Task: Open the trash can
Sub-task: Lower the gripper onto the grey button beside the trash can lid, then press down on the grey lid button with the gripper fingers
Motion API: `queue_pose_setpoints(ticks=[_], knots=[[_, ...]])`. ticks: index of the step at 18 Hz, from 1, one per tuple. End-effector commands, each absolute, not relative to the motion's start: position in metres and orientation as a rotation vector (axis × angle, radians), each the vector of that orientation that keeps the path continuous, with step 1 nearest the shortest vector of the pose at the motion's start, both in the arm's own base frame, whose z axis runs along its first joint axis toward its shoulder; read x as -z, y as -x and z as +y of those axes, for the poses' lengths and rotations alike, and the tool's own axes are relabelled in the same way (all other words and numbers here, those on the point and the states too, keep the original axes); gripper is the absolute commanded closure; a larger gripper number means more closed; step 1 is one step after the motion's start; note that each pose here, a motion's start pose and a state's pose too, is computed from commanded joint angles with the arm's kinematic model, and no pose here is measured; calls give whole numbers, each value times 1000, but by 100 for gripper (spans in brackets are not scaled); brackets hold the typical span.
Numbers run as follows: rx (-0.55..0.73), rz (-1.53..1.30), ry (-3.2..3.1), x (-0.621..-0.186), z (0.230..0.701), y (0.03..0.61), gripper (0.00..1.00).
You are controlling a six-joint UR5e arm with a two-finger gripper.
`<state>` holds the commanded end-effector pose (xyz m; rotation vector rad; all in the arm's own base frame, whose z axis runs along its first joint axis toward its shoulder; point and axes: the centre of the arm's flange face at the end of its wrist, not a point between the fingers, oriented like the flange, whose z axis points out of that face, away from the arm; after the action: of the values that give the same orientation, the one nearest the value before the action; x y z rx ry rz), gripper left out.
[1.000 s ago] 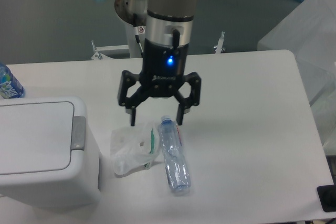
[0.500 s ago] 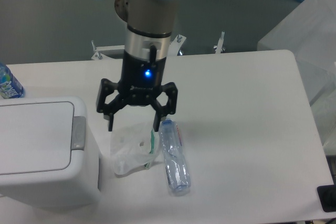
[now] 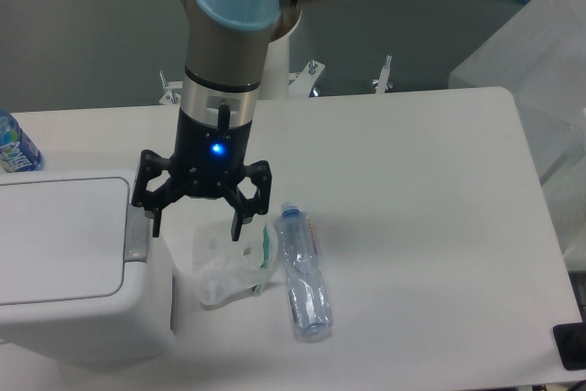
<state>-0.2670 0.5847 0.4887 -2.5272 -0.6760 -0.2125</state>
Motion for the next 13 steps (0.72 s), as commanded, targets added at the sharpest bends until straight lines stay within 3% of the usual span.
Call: queue_pose_setpoints(ticks=[13], knots=[[208, -658, 2527, -476, 587, 261, 0]])
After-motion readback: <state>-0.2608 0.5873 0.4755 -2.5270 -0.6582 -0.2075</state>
